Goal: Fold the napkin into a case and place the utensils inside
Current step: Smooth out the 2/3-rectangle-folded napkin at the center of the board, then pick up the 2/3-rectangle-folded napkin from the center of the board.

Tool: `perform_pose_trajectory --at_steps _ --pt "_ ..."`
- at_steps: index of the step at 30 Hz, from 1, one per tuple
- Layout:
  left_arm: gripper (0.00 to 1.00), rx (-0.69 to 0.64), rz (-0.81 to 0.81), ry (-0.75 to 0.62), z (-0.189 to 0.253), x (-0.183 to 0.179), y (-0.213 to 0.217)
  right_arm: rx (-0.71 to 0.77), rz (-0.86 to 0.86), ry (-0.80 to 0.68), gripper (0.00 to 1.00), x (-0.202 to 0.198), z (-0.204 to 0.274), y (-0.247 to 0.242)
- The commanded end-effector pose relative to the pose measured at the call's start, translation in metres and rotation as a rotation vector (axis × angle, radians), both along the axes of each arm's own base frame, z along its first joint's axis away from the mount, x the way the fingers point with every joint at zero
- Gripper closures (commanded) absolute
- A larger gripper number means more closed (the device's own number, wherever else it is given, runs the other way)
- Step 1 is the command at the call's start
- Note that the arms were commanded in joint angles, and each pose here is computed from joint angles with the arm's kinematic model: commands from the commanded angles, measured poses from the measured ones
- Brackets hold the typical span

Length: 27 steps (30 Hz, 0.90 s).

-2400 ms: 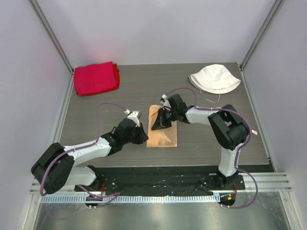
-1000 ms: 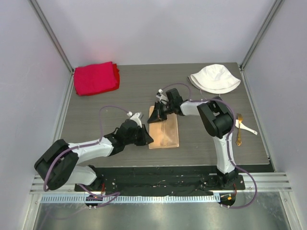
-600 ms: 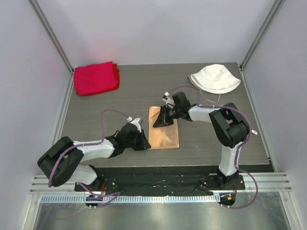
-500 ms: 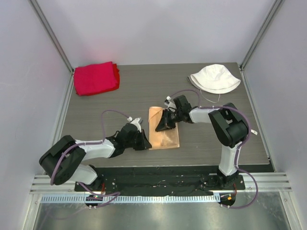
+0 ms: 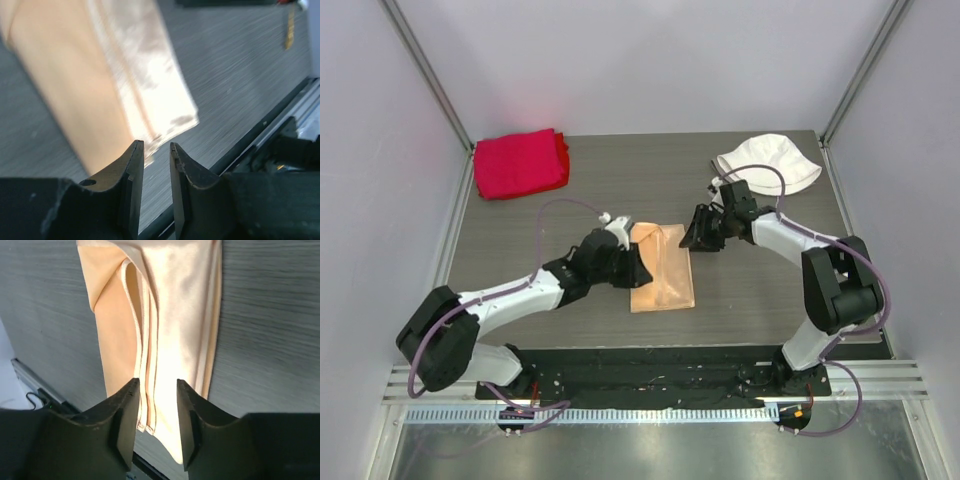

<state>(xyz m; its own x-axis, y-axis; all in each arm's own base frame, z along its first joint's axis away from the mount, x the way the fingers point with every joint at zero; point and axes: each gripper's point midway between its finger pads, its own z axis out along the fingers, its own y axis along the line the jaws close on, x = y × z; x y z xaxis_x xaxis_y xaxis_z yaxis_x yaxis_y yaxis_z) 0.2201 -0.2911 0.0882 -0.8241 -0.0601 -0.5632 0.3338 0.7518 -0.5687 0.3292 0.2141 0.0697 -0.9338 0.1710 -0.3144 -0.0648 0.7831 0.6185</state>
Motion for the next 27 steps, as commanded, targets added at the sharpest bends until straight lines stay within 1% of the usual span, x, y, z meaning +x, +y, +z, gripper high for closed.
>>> perform_pose_trajectory --at_steps 1,2,3,4,5,6,7,8,9,10,11,12,14,15,16,17,18,20,21,23,27 --pt "0.66 0.036 -0.114 -0.141 0.031 0.009 -0.043 -0.161 -0.114 0.035 0.54 -0.018 -0.009 -0.045" --pt "0.64 0.097 -0.139 -0.181 0.026 0.006 -0.047 -0.164 -0.139 0.044 0.5 -0.02 -0.01 -0.052" --pt "0.61 0.159 -0.139 -0.185 0.011 0.005 -0.053 -0.173 -0.17 0.06 0.47 -0.028 -0.012 -0.06" --pt "0.56 0.158 -0.168 -0.219 0.021 -0.002 -0.074 -0.205 -0.209 0.062 0.45 -0.028 -0.013 -0.073" --pt "0.55 0.202 -0.154 -0.232 0.015 0.001 -0.078 -0.218 -0.252 0.068 0.42 -0.027 -0.013 -0.087" --pt "0.54 0.256 -0.155 -0.204 0.006 -0.003 -0.079 -0.241 -0.272 0.078 0.36 -0.034 -0.011 -0.097" --pt "0.54 0.288 -0.161 -0.207 0.001 -0.005 -0.094 -0.261 -0.299 0.07 0.33 -0.034 -0.01 -0.107" --pt "0.54 0.324 -0.143 -0.221 0.0 -0.002 -0.098 -0.307 -0.349 0.055 0.3 -0.032 -0.009 -0.124" --pt "0.53 0.392 -0.124 -0.212 -0.008 -0.003 -0.093 -0.332 -0.374 0.065 0.27 -0.037 -0.011 -0.134" --pt "0.5 0.452 -0.127 -0.207 -0.024 -0.009 -0.097 -0.339 -0.399 0.04 0.25 -0.037 -0.004 -0.141" --pt "0.5 0.448 -0.11 -0.223 -0.012 -0.004 -0.109 -0.353 -0.424 0.033 0.25 -0.037 -0.003 -0.149" --pt "0.5 0.517 -0.064 -0.217 -0.02 -0.005 -0.103 -0.354 -0.447 0.035 0.24 -0.039 -0.003 -0.155" --pt "0.48 0.573 -0.034 -0.217 -0.028 -0.001 -0.112 -0.333 -0.467 0.023 0.24 -0.04 0.003 -0.157" --pt "0.48 0.601 -0.007 -0.233 -0.029 0.0 -0.112 -0.332 -0.47 0.018 0.24 -0.039 0.004 -0.157" --pt "0.48 0.635 0.0 -0.216 -0.034 -0.003 -0.109 -0.331 -0.472 0.013 0.24 -0.039 0.005 -0.158" --pt "0.48 0.673 0.002 -0.203 -0.048 -0.004 -0.109 -0.326 -0.47 0.009 0.23 -0.039 0.006 -0.157" --pt "0.48 0.667 0.009 -0.209 -0.041 -0.005 -0.117 -0.308 -0.457 0.005 0.23 -0.04 0.007 -0.153" --pt "0.46 0.717 0.014 -0.221 -0.049 -0.006 -0.115 -0.299 -0.447 0.002 0.24 -0.041 0.005 -0.151" --pt "0.46 0.718 0.013 -0.235 -0.046 -0.008 -0.12 -0.287 -0.438 -0.003 0.24 -0.041 0.006 -0.149" --pt "0.45 0.764 0.023 -0.227 -0.05 -0.009 -0.114 -0.275 -0.429 -0.011 0.24 -0.041 0.007 -0.147" --pt "0.46 0.803 0.003 -0.223 -0.062 -0.019 -0.115 -0.247 -0.397 -0.007 0.24 -0.044 0.0 -0.14"
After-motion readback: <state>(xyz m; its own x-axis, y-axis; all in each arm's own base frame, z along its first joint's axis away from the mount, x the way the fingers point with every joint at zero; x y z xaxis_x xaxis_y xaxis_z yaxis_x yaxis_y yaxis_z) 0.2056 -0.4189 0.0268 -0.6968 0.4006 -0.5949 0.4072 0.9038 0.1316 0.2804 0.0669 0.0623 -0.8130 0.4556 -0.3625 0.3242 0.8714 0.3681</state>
